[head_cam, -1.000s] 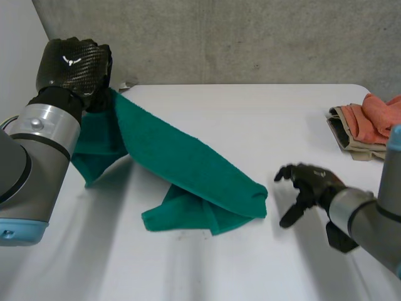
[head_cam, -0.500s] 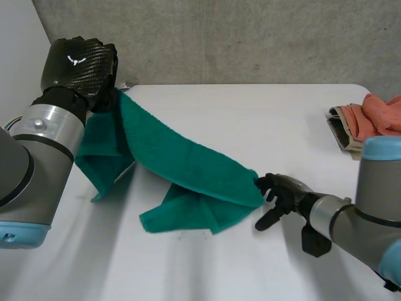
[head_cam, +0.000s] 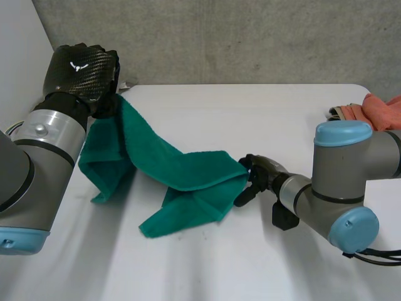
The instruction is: Fold the laundry.
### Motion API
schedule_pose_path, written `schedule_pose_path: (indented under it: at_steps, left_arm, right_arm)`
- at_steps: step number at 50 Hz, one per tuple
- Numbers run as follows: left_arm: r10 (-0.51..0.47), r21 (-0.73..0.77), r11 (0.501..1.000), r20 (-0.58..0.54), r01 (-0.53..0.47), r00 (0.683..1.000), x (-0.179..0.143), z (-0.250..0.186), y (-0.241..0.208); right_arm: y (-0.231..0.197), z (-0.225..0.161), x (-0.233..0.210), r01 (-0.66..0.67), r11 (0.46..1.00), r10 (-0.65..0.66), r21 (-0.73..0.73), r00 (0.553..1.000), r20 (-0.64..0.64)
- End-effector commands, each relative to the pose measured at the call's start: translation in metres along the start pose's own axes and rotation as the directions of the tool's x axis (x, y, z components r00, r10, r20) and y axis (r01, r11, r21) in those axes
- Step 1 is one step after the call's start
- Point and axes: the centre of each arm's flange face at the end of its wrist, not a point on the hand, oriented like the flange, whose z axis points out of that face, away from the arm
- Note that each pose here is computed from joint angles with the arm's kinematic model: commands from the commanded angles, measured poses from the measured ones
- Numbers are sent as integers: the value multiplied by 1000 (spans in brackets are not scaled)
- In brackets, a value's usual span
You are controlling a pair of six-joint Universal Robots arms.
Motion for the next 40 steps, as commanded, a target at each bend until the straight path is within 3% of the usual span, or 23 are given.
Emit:
schedule_pose_path:
  at_steps: [1, 23, 26, 30, 34, 35, 38, 39, 40]
  left_arm:
    - [1, -8, 1000, -3, -1, 1000, 0, -2, 2]
    - [-1, -26, 1000, -11, 1, 1000, 2, -4, 7]
    - [-1, -25, 1000, -9, 0, 1000, 2, -4, 7]
    - [2, -23, 1000, -2, -2, 1000, -1, -4, 5]
    - [10, -52, 999, -4, -10, 1000, -4, -9, 6]
    - [13, -67, 998, -8, -13, 1000, -5, -10, 9]
    - [18, -130, 991, -42, -23, 999, -3, -15, 18]
    - [17, -148, 989, -58, -25, 998, -1, -17, 21]
    - [17, -166, 986, -75, -29, 997, 1, -19, 24]
  right_arm:
    - [-14, 1, -5, -2, 1000, 2, 26, 1000, 9]
    - [-5, 26, -15, 33, 999, -33, 35, 999, 13]
    - [-17, 22, -12, 61, 995, -60, 80, 998, -16]
    - [-47, -5, -27, 222, 962, -222, 158, 975, -16]
    - [-85, -42, -25, 511, 828, -496, 230, 860, -122]
    - [-96, -54, -19, 628, 747, -597, 220, 778, -193]
    - [-104, -69, -11, 771, 617, -726, 155, 635, -265]
    - [-102, -76, -9, 840, 535, -795, 95, 538, -280]
    - [-100, -79, -10, 865, 498, -823, 70, 496, -278]
